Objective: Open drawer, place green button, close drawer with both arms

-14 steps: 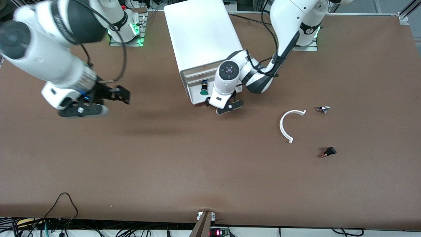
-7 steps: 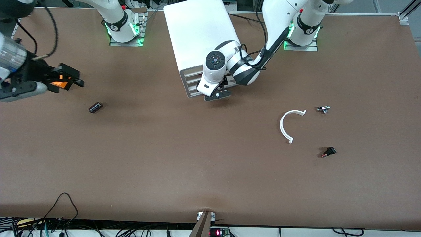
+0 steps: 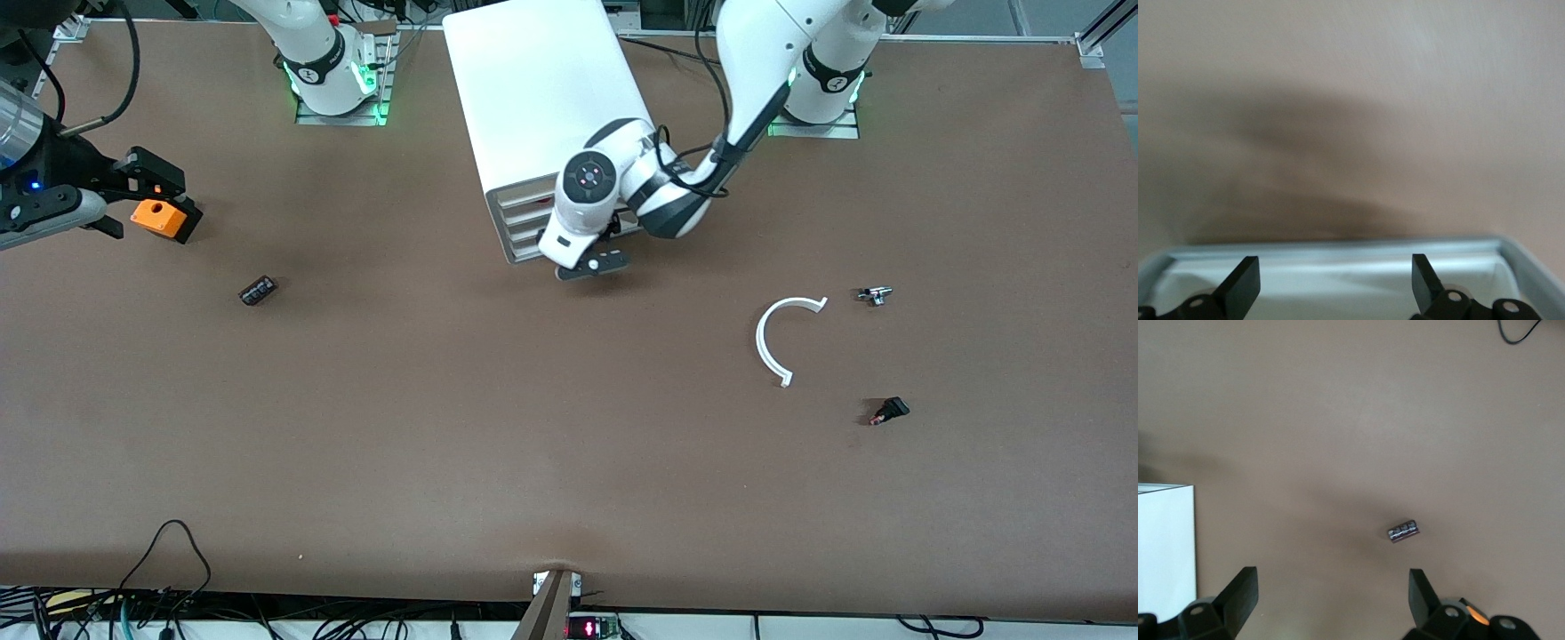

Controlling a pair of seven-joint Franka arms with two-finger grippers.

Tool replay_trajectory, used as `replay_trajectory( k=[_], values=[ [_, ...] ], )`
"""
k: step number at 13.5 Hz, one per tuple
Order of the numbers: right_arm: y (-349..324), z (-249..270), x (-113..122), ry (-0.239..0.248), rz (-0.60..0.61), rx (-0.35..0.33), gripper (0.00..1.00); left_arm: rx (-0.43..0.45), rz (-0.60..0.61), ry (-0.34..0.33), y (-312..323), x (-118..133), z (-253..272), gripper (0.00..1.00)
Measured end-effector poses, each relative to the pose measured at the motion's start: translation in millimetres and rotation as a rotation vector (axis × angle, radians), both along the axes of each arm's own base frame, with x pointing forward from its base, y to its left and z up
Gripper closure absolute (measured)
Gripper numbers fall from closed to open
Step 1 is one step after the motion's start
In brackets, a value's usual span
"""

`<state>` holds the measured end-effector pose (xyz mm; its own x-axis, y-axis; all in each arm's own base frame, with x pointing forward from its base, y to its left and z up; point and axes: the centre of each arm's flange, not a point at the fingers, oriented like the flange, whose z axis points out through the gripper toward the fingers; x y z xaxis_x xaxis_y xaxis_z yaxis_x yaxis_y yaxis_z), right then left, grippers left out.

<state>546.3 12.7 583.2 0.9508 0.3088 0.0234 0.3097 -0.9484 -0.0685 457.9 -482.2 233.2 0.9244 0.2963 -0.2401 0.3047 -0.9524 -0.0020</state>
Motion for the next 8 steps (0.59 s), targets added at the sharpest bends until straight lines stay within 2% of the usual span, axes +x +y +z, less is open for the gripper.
replay_trajectory(
  k=[4,6,8],
  values=[
    [0.5,2.8,2.1,-0.028,0.020,-0.006,0.00,-0.009,0.017,-0.005,55.3,79.6,62.4,0.00],
    [2.6,9.8,4.3,-0.043,0.024,-0.007,0.00,-0.023,-0.006,-0.022,92.6,108.3,85.2,0.00],
    [3.7,17.0,6.1,-0.054,0.026,-0.012,0.00,-0.019,-0.024,-0.019,129.7,126.7,102.6,0.00]
  ],
)
